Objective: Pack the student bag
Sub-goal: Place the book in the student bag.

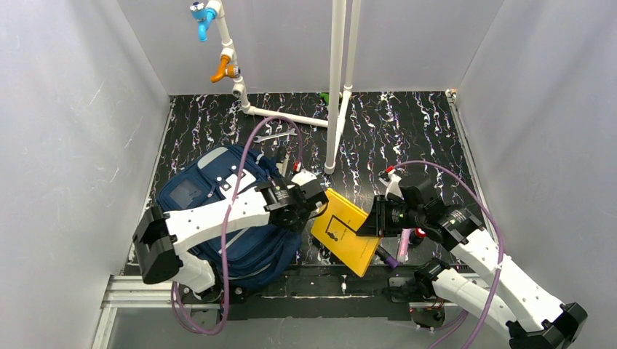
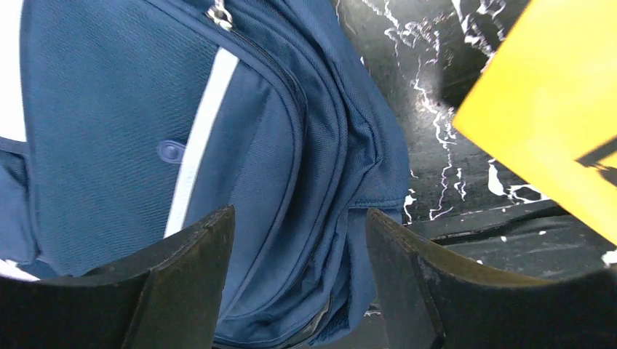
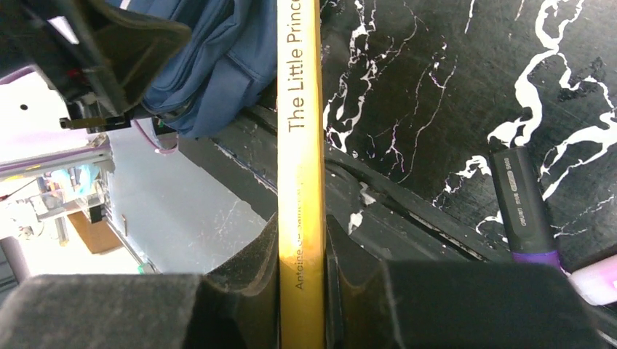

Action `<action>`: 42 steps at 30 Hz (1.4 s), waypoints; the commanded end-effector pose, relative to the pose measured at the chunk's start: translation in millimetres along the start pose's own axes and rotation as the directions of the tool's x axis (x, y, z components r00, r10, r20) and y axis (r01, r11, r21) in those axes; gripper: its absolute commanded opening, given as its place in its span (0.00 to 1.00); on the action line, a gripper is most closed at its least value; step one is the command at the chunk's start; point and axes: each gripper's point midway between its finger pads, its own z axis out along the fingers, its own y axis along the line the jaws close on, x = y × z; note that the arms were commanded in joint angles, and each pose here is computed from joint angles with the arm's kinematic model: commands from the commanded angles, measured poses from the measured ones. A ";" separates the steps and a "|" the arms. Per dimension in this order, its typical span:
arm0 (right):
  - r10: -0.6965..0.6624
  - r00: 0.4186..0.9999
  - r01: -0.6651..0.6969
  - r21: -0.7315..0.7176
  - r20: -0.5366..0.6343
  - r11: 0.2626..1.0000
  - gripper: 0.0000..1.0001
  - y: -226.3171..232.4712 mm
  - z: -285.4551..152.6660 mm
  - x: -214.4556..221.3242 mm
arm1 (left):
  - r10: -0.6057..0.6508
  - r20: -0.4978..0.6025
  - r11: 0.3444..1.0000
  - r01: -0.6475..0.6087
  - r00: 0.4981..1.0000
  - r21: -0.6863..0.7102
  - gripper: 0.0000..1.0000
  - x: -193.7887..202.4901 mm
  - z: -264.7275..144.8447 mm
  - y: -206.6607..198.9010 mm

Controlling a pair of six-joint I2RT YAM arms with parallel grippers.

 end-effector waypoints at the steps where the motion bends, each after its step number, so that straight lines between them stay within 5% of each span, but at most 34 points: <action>1: -0.041 0.998 0.043 -0.057 0.046 0.997 0.01 14.2 -6.8 -8.9 | -0.084 0.006 0.996 0.083 0.996 0.022 0.65 4.0 14.6 -11.9; 14: -0.059 0.998 0.060 -0.060 0.017 0.996 0.01 9.9 1.7 -5.3 | 0.003 -0.145 0.996 -0.016 0.989 -0.087 0.68 49.9 56.8 -14.0; 20: -0.028 1.000 0.029 -0.073 0.007 0.997 0.01 7.8 2.5 2.5 | 0.028 -0.158 0.968 -0.066 0.987 -0.241 0.50 55.2 65.4 5.0; 23: -0.023 1.000 0.024 -0.065 0.015 0.998 0.01 6.0 0.0 3.8 | 0.023 -0.109 0.955 -0.054 0.994 -0.293 0.18 43.5 57.0 16.3; 26: -0.022 1.000 0.022 -0.080 0.004 0.997 0.01 8.9 -1.3 6.2 | 0.011 -0.013 0.953 -0.014 1.000 -0.304 0.00 18.4 31.7 28.1; 30: -0.039 0.999 0.035 -0.140 -0.027 0.990 0.01 19.3 -2.0 9.5 | -0.040 0.122 0.969 0.068 0.992 -0.236 0.00 -15.0 -18.9 43.8; 35: 0.079 0.994 -0.104 -0.418 -0.077 0.902 0.01 67.1 0.3 5.4 | -0.135 0.290 0.978 0.174 0.948 -0.113 0.00 -43.9 -83.0 71.7; 42: 0.205 0.970 -0.241 -0.560 -0.128 0.792 0.01 97.7 7.5 -15.7 | -0.124 0.353 0.992 0.123 0.927 0.025 0.00 -56.4 -122.6 77.1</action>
